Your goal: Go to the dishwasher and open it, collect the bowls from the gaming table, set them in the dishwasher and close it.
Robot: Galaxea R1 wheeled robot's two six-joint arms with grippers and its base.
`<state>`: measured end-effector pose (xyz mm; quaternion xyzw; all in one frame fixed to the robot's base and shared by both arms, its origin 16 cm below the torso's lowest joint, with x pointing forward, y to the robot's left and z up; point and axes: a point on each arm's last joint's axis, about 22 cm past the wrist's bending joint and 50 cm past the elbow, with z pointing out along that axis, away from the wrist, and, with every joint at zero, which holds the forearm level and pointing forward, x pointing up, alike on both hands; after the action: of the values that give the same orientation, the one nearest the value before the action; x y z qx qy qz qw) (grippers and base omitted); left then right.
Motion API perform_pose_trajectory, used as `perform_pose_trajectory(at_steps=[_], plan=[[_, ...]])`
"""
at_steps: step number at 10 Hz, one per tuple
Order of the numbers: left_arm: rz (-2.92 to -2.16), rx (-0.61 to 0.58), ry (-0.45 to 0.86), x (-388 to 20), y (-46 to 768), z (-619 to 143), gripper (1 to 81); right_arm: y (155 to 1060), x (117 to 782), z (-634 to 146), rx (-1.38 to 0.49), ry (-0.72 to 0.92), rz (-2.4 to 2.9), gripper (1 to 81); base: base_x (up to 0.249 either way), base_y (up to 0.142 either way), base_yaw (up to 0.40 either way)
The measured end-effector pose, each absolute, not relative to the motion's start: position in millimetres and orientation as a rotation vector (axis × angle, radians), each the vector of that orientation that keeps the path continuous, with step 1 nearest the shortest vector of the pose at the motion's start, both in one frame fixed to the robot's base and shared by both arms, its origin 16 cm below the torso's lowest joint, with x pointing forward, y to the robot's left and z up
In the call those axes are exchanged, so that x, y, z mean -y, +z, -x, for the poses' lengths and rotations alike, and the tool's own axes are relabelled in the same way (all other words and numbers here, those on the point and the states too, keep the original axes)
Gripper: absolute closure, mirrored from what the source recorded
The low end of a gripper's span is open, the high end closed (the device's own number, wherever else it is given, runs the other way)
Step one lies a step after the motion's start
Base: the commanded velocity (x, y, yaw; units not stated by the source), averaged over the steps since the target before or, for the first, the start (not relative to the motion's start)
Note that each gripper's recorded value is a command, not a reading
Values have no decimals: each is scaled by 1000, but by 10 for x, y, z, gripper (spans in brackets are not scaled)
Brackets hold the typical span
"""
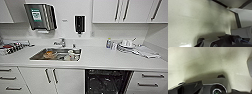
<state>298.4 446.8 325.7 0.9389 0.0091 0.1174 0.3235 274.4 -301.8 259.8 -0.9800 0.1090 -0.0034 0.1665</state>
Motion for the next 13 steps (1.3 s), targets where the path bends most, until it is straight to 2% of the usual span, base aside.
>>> perform_pose_trajectory(at_steps=[2,5,8,13], plan=[[-2476,-51,208,-3841,2837,-2382,10,2370,3082,-2455,-280,-1,2827,10,0,0,0],[-2624,-103,118,-3490,2385,-1794,10,2329,3036,-2394,-257,-117,2728,10,0,0,0],[-2650,-89,103,-3106,2225,-1632,10,2245,2864,-2142,-225,-106,2708,10,0,0,0],[-2657,-93,99,-3114,2216,-1595,10,2198,2764,-2134,-213,-107,2709,10,0,0,0]])
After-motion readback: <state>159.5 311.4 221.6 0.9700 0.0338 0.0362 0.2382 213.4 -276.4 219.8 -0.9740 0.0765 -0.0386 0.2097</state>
